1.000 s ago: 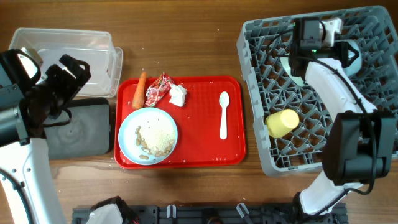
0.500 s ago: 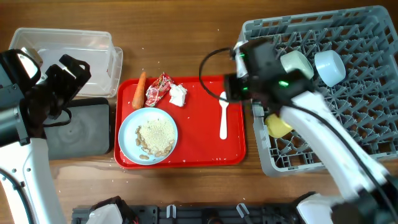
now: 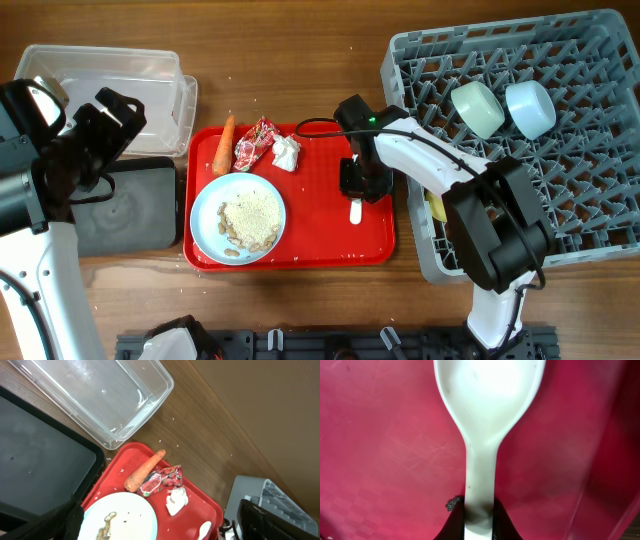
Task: Sort waste into correct bins and load items into the dishwasher rack
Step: 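Insert the white spoon into the rack and retract the right arm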
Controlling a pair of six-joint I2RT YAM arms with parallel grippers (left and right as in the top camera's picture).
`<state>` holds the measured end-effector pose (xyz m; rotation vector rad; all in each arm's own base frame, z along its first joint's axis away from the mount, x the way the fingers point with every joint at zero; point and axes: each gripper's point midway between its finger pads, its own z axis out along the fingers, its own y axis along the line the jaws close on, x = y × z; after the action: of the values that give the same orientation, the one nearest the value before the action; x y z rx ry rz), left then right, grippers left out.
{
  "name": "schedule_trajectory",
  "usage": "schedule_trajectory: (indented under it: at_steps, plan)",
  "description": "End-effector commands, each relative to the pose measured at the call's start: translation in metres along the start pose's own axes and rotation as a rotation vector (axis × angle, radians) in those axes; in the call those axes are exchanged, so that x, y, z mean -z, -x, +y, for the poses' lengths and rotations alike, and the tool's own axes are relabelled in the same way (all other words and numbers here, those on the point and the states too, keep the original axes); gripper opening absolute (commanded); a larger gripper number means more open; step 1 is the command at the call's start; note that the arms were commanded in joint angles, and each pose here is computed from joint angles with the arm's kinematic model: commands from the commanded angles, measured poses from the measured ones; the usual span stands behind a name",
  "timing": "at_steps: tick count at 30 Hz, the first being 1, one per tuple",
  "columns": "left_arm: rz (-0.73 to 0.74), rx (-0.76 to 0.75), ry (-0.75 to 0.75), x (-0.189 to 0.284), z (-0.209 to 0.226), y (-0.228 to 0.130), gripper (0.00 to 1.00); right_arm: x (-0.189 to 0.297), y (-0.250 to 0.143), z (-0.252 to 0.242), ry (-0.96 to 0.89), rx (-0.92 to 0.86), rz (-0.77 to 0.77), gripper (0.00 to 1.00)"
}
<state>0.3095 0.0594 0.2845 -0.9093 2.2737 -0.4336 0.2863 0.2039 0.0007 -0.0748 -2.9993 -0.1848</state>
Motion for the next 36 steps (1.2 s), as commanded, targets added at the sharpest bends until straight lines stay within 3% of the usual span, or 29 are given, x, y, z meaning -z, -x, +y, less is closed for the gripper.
schedule_trajectory:
  at_steps: [1,4,7,10,15,17,21,25,26,27,29,31,34,36]
  plan:
    - [-0.013,0.003,0.002,0.002,0.0,0.003,1.0,0.043,0.025,0.001,-0.001,0.045,-0.163,0.04]
    - [-0.013,0.003,0.002,0.002,0.0,0.003,1.0,0.144,0.05,-0.016,0.053,0.04,-0.453,0.04]
    - [-0.012,0.003,0.002,0.002,0.0,0.003,1.0,0.233,0.071,-0.055,0.027,0.166,-0.75,0.04]
    - [-0.013,0.003,0.002,0.002,0.0,0.003,1.0,0.23,0.093,-0.101,-0.148,0.274,-0.763,0.04]
    - [-0.012,0.003,0.003,0.002,0.001,0.003,1.0,0.157,0.105,-0.101,-0.117,0.372,-0.545,0.07]
    - [-0.013,0.003,0.002,0.002,0.0,0.003,1.0,0.156,0.095,-0.078,0.025,0.395,-0.524,0.39]
    - [-0.012,0.003,0.003,0.002,0.0,0.003,1.0,0.218,0.081,-0.067,0.096,0.333,-0.683,0.45]
    - [-0.013,0.003,0.003,0.002,0.001,0.003,1.0,0.304,0.02,-0.027,0.341,0.479,-0.879,0.51]
    - [-0.013,0.003,0.002,0.002,0.0,0.003,1.0,0.32,0.004,-0.023,0.374,0.504,-0.916,0.66]
    - [-0.013,0.003,0.003,0.002,0.001,0.003,1.0,0.329,-0.005,-0.026,0.364,0.504,-0.946,1.0]
    - [-0.013,0.003,0.002,0.002,0.0,0.003,1.0,0.335,-0.025,-0.027,0.424,0.434,-0.925,1.0]
    - [-0.013,0.003,0.003,0.002,0.001,0.003,1.0,0.331,-0.032,-0.029,0.518,0.222,-0.841,1.0]
    - [-0.013,0.003,0.002,0.002,0.0,0.003,1.0,0.313,-0.04,-0.05,0.379,0.25,-0.803,0.99]
    - [-0.013,0.003,0.003,0.002,0.001,0.003,1.0,0.329,-0.053,-0.049,0.341,0.38,-0.896,0.99]
